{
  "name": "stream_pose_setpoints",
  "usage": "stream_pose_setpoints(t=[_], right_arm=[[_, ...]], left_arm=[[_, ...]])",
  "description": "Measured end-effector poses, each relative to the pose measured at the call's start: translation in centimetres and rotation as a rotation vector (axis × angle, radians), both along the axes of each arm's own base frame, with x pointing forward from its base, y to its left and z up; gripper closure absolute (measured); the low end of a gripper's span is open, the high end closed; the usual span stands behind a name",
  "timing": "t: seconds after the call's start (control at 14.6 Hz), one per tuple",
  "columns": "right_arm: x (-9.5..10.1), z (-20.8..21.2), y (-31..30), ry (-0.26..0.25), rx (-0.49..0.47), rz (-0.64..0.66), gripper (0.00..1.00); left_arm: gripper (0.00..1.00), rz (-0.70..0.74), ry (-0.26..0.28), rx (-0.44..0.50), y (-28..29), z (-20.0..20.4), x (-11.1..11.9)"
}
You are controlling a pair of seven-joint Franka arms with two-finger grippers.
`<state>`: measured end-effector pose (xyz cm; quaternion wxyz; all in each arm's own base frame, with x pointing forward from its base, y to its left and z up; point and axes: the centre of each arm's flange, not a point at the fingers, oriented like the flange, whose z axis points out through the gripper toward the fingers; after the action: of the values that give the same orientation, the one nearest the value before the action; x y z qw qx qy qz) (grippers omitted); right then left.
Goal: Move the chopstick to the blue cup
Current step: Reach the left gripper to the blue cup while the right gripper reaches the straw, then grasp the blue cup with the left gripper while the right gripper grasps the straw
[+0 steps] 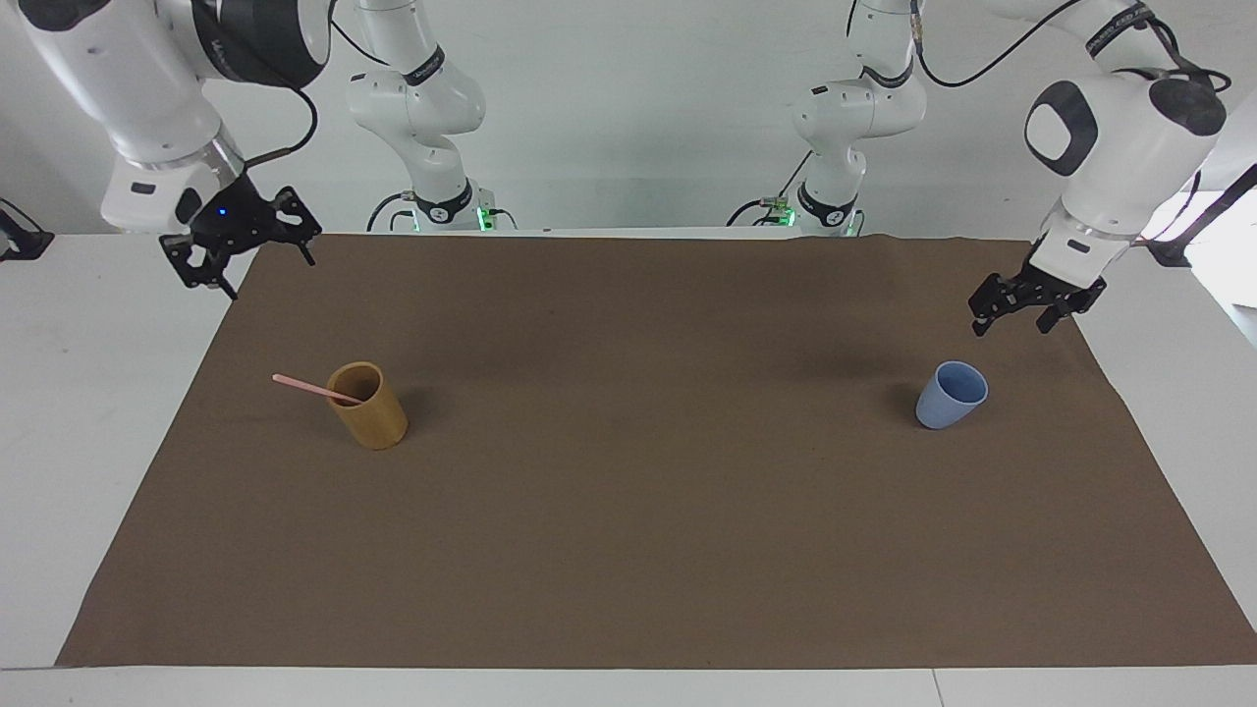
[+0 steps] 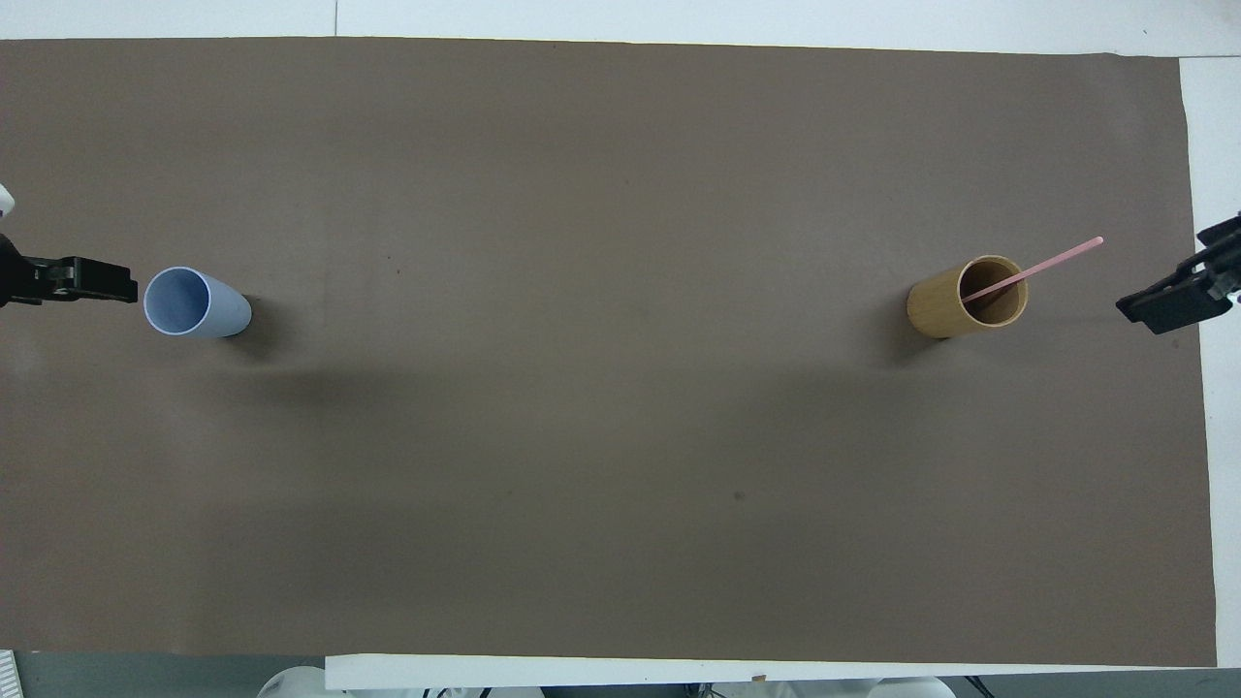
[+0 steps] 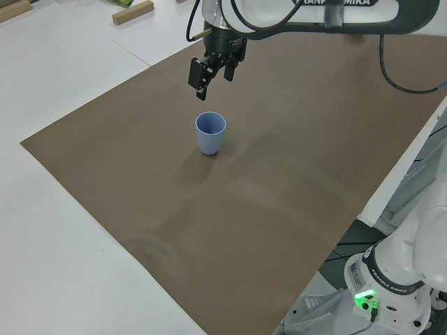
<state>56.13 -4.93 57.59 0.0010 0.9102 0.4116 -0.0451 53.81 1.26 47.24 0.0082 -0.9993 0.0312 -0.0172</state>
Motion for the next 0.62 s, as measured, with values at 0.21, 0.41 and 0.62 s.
stream_pose_setpoints(t=[0.21,0.41,0.62], right_arm=[[1.8,-3.5,-0.5,0.025,0.024,0.259,0.00],[2.2,-6.6,-2.3,0.028,0.049,0.541,0.00],[2.5,-8.8,-2.8,0.011,0.055,0.756,0.00]], left_arm=[[0.01,0.002,0.006,-0.003,0.0,-3.5,1.4],[0.02,0.007,0.010,-0.005,0.4,-5.9,2.2],[0.07,0.013,0.017,-0.006,0.7,-7.2,2.6]])
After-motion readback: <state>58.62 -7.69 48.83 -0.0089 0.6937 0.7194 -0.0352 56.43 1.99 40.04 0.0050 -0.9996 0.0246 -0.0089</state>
